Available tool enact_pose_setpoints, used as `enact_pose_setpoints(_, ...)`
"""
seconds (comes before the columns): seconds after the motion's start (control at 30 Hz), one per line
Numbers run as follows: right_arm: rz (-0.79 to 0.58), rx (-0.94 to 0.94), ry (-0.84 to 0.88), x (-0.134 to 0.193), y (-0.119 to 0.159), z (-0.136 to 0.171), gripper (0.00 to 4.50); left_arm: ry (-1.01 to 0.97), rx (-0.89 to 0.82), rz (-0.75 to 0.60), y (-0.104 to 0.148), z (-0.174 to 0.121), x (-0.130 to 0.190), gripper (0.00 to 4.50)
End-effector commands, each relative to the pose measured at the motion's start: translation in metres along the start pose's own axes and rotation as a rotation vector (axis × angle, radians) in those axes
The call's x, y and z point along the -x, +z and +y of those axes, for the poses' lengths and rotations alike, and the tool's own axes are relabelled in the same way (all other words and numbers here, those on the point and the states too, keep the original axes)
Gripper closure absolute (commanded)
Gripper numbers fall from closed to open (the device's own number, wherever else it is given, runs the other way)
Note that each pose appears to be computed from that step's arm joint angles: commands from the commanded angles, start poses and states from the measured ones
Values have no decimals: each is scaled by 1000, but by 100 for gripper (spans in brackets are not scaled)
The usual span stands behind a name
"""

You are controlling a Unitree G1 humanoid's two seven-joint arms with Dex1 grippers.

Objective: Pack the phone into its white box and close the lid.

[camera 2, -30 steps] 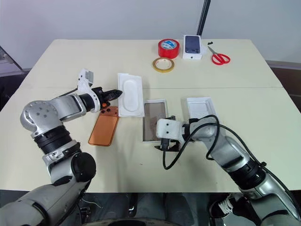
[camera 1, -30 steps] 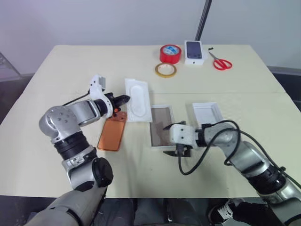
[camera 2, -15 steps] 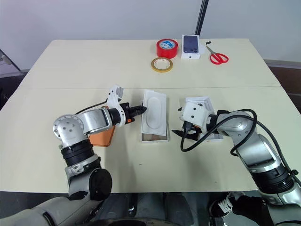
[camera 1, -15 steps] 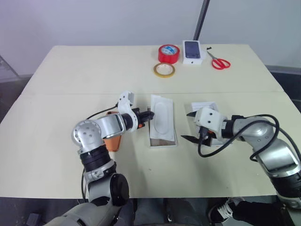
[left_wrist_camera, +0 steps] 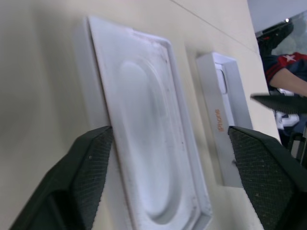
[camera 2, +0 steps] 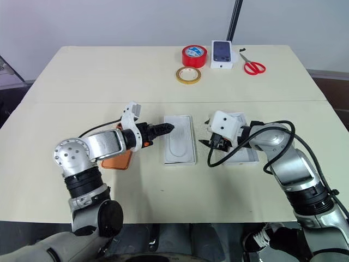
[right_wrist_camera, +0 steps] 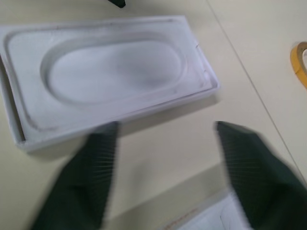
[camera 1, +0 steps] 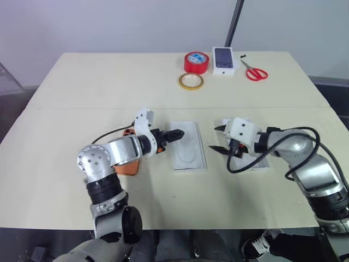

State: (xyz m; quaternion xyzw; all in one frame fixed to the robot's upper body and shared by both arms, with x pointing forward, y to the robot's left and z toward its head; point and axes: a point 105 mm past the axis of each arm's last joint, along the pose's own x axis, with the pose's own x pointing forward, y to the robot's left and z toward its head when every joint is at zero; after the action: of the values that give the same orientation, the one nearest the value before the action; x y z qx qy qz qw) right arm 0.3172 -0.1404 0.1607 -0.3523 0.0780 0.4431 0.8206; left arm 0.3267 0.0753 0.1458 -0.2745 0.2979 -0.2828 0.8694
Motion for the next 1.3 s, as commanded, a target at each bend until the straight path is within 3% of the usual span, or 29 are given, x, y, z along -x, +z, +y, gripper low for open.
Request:
enact_pose_setpoints(0.03, -39, -7, -43, -3, 12, -9, 306, 20, -124, -58, 20, -1, 16, 74)
enact_pose_setpoints(0.13, -49, -45, -49, -13, 16, -8, 449, 85, -252, -127, 36, 12, 29, 74)
enact_pose_setpoints(0.3, -12, -106, -135, -39, 15, -15, 449, 97, -589, -215, 48, 20, 48, 74)
enact_pose_setpoints(0.5, 17, -83, -210, -79, 25, -13, 449, 35, -969, -97, 20, 38, 65, 74)
enact_pose_setpoints(0.8, 87, -117, -206, -106, 20, -5, 449, -71, -1000, -76, 2, 39, 79, 74)
enact_pose_setpoints(1.03, 158, -56, -219, -95, 7, -7, 449, -84, -994, -55, -7, 41, 84, 74)
enact_pose_setpoints(1.3, 97, 16, -182, -86, 23, 2, 449, -74, -984, -71, -5, 42, 83, 74)
